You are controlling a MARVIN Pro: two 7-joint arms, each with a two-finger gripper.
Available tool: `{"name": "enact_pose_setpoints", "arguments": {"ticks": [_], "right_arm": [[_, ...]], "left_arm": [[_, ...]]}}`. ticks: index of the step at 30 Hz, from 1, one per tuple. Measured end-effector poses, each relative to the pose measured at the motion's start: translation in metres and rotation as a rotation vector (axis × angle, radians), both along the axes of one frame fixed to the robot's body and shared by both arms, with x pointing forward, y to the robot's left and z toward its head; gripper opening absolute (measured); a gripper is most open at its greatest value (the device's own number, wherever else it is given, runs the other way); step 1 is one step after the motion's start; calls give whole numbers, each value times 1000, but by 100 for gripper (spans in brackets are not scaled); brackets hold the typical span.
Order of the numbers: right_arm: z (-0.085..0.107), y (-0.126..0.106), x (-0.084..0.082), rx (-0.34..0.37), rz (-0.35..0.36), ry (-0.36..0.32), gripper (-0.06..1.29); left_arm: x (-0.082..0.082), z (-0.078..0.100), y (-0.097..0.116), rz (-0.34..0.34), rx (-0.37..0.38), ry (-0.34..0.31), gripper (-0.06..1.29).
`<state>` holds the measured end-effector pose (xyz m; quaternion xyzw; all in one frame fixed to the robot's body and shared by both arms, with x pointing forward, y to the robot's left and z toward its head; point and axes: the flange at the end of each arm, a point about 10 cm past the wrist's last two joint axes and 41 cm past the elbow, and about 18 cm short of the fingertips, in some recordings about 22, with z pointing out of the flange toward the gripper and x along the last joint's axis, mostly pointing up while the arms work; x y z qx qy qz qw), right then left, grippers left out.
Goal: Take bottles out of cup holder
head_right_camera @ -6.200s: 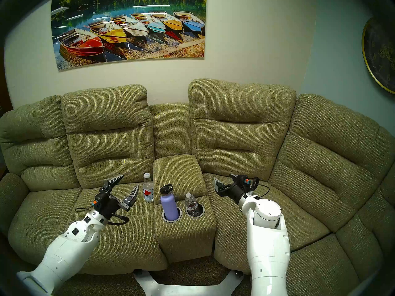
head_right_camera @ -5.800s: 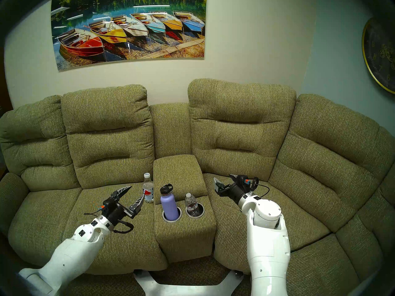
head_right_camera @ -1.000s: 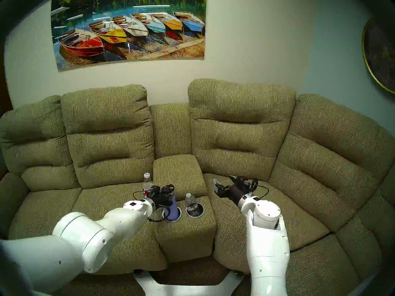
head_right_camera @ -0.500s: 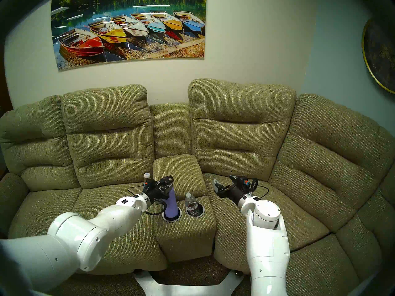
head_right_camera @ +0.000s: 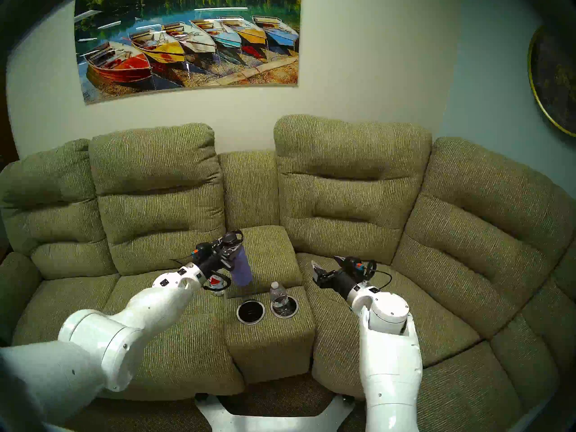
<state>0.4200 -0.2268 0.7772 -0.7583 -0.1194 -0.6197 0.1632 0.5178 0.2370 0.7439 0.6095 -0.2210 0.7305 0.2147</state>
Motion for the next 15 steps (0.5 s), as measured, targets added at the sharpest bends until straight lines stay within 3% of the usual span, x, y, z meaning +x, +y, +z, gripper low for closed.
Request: {"name": "enact_pose_setpoints", "arguments": {"ticks": [6, 15], "right_arm": [[0, 0, 0, 0, 0, -1, 122], [1, 0, 0, -1, 0, -2, 122]], "left_arm": [[-10, 3, 23, 13, -3, -36, 53], [-31, -13, 46, 44, 4, 27, 53]]}}
